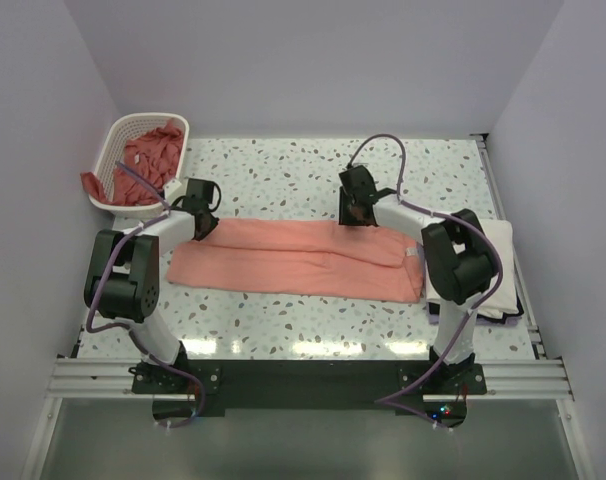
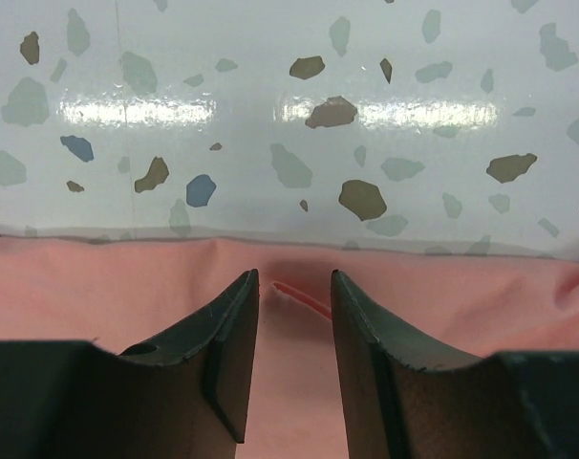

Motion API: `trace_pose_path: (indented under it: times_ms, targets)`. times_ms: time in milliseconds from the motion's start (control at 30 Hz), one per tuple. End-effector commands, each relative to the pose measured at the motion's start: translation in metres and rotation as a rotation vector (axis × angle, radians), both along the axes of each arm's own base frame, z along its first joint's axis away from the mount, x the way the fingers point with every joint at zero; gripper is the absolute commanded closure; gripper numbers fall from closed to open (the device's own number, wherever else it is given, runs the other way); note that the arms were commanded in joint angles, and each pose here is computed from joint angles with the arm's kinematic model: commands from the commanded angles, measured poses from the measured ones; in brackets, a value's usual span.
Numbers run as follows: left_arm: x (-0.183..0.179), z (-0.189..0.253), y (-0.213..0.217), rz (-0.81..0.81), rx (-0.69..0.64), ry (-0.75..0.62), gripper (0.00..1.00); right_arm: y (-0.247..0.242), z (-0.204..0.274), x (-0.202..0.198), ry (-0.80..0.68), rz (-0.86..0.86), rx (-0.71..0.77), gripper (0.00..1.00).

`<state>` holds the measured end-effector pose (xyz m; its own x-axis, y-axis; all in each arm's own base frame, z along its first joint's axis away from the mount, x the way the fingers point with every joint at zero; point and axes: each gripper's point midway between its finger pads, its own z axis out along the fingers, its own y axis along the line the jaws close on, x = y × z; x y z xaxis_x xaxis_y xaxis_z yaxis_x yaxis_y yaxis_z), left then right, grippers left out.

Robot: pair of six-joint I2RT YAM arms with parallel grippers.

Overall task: Fold and stack the t-shirts
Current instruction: Fold the tshirt

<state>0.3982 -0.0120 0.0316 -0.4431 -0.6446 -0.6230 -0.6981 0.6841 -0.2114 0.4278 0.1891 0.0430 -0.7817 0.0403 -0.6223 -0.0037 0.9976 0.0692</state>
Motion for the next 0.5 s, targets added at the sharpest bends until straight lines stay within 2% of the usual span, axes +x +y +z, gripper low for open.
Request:
trace_pose_path:
  times_ms: [0,133,233,367,467]
  targets:
    - [0.010,0.018,0.001,0.006,0.004,-0.070,0.71,0.003,0.012,0.010,-0.044,-0.038,-0.020,0.61]
    - [0.010,0.018,0.001,0.008,0.003,-0.070,0.71,0.002,0.008,0.007,-0.031,-0.043,-0.037,0.62]
    - [0.009,0.017,0.002,0.010,0.003,-0.065,0.71,0.001,0.009,0.005,-0.034,-0.048,-0.042,0.68]
    - [0.008,0.016,0.002,0.010,0.001,-0.062,0.71,-0.001,0.013,0.002,-0.038,-0.048,-0.040,0.85]
    - [0.007,0.014,0.004,0.017,-0.009,-0.058,0.71,-0.002,0.013,-0.001,-0.037,-0.045,-0.042,0.87]
